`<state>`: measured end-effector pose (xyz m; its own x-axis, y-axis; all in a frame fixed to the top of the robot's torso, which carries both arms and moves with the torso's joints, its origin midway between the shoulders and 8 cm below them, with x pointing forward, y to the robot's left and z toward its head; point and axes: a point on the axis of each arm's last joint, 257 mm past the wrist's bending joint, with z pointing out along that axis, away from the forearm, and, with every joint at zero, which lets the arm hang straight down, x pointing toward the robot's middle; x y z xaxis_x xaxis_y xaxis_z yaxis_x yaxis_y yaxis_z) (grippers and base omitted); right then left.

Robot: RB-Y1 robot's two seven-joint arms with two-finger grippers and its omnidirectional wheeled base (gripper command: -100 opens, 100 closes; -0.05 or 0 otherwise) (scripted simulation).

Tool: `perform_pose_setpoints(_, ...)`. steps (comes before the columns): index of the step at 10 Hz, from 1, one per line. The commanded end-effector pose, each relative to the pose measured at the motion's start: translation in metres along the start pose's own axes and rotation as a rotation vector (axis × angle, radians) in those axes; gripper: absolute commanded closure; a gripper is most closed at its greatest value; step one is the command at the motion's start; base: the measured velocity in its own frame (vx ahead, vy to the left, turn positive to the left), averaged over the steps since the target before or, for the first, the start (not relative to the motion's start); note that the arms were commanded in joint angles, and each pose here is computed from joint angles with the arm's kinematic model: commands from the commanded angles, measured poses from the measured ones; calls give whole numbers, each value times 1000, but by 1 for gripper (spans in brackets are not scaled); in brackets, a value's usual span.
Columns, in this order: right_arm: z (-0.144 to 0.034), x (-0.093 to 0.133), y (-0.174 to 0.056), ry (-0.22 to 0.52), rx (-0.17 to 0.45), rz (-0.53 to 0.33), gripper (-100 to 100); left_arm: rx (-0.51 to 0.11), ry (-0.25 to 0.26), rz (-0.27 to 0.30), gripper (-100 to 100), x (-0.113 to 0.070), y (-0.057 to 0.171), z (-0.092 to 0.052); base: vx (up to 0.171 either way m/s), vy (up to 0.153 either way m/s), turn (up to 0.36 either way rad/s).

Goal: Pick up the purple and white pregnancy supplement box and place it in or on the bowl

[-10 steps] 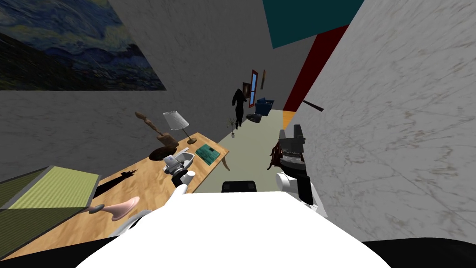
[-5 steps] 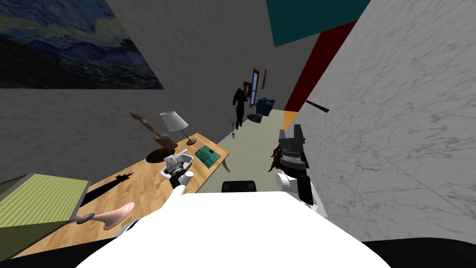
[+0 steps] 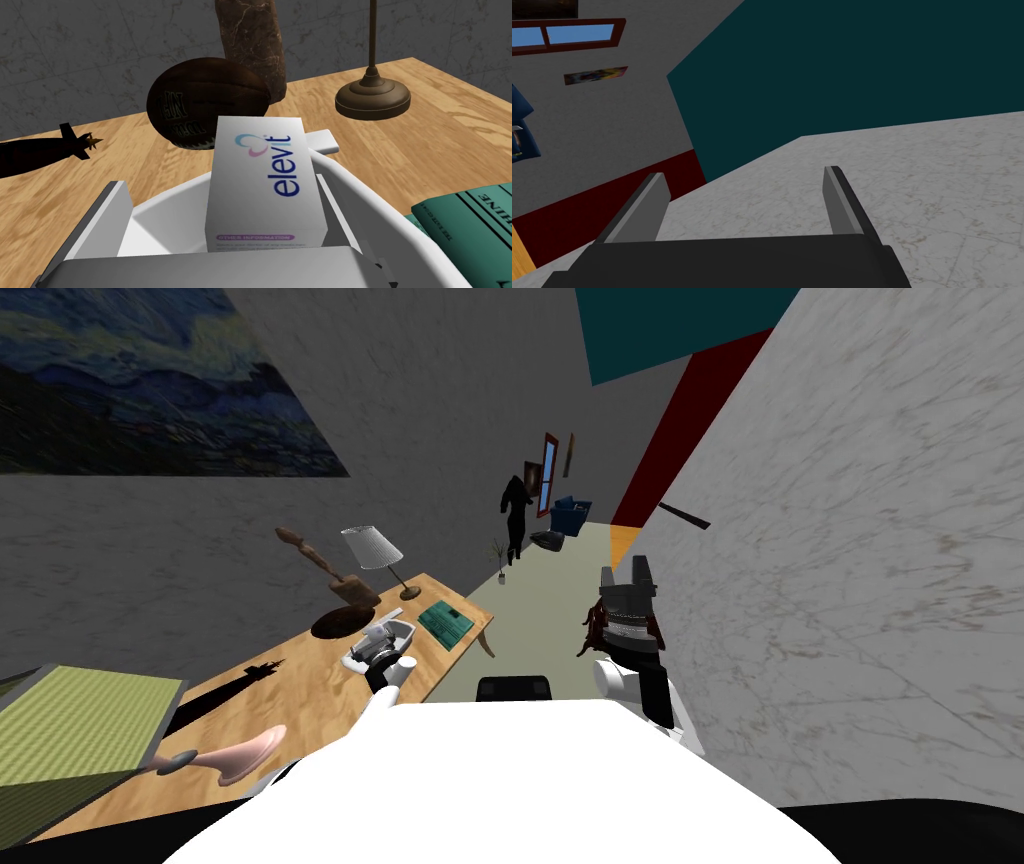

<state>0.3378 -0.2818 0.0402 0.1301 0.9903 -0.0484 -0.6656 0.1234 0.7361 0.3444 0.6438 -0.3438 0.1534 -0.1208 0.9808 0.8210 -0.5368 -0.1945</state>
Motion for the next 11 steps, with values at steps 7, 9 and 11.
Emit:
perform_pose_setpoints(7, 0, 0, 0, 0, 0, 0, 0, -178, 18, -10, -100, 42, 122, -7, 9, 6, 236)
perform_pose_setpoints(9, 0, 0, 0, 0, 0, 0, 0, -213, 26, -10, -100, 52, 145, -11, 11, 4, 268)
perform_pose_setpoints(11, 0, 0, 0, 0, 0, 0, 0, -282, 45, -9, -100, 76, 190, -19, 10, 6, 257)
